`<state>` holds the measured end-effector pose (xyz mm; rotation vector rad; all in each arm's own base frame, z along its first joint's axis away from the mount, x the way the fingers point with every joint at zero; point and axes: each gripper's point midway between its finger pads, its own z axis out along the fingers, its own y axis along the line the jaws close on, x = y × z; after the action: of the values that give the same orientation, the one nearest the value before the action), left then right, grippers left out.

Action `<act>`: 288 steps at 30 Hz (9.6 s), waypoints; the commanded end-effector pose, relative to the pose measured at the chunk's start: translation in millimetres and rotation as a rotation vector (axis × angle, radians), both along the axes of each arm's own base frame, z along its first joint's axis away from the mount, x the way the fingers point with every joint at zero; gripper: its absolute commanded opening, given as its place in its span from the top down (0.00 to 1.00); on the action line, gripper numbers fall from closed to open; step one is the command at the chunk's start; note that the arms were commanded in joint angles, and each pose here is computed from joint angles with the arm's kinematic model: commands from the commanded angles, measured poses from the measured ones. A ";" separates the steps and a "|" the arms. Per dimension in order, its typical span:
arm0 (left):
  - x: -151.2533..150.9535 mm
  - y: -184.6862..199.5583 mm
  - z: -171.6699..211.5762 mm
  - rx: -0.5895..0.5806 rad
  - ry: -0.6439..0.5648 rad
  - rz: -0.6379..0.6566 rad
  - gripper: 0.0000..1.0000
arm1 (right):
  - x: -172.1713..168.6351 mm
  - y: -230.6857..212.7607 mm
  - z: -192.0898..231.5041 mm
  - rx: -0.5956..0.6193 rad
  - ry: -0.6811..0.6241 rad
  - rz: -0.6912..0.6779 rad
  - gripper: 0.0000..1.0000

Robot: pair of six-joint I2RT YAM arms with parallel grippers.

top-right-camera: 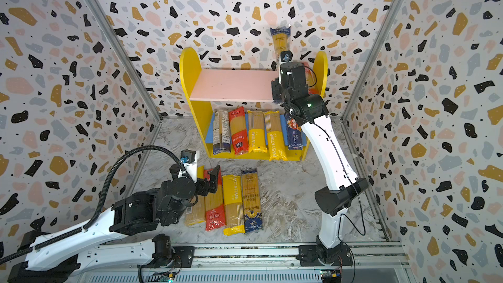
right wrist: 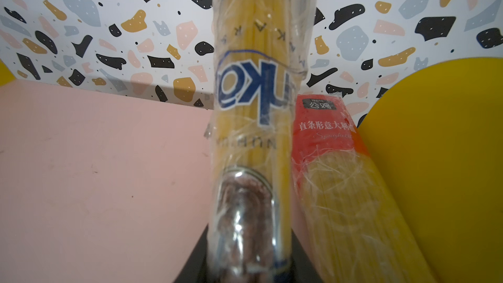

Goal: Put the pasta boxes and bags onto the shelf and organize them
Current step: 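Lower the onko bag onto the pink shelf top beside the red bag, open right gripper, then withdraw the right gripper from the shelf down to the table bags, then lower the right gripper onto the Molto Pasta bag and close it, then lift the Molto Pasta bag upright with the right gripper up to the shelf top, then lower the Molto Pasta bag onto the pink shelf top, open right gripper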

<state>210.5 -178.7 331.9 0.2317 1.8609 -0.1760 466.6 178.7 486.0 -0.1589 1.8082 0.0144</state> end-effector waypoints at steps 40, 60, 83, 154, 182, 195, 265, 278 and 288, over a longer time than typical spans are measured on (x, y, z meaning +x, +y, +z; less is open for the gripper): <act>-1.5 20.1 10.7 -0.044 -0.043 0.055 0.00 | -39.7 -19.9 39.8 0.123 -0.096 0.019 0.43; -8.0 34.9 -14.5 -0.093 0.017 0.084 0.01 | -186.2 28.1 -22.2 0.242 0.011 0.267 0.25; -22.4 30.0 -99.3 -0.123 0.191 0.042 0.00 | -340.2 72.3 -296.5 0.171 0.585 0.382 0.22; -28.8 33.4 -138.1 -0.226 0.216 0.029 0.00 | -335.1 101.8 -507.3 0.012 1.043 0.265 0.79; -19.0 21.2 -108.2 -0.179 0.184 0.048 0.00 | -349.8 94.0 -383.1 0.491 0.821 0.621 0.89; -14.2 25.0 -78.1 -0.158 0.143 0.077 0.01 | -352.4 91.2 -319.9 0.509 0.736 0.709 0.90; -5.3 17.7 -28.5 -0.118 0.024 0.054 0.00 | -39.7 41.5 51.1 0.257 -0.106 0.150 0.83; -5.1 20.3 -25.9 -0.122 0.018 0.062 0.01 | -34.4 37.3 39.2 0.246 -0.076 0.123 0.49; -6.6 28.7 -25.5 -0.126 0.010 0.075 0.01 | -41.4 39.3 46.6 0.269 -0.085 0.144 0.44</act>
<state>203.1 -154.3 302.7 0.0922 1.8793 -0.2531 444.7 230.3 494.1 -0.1311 1.7803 0.3032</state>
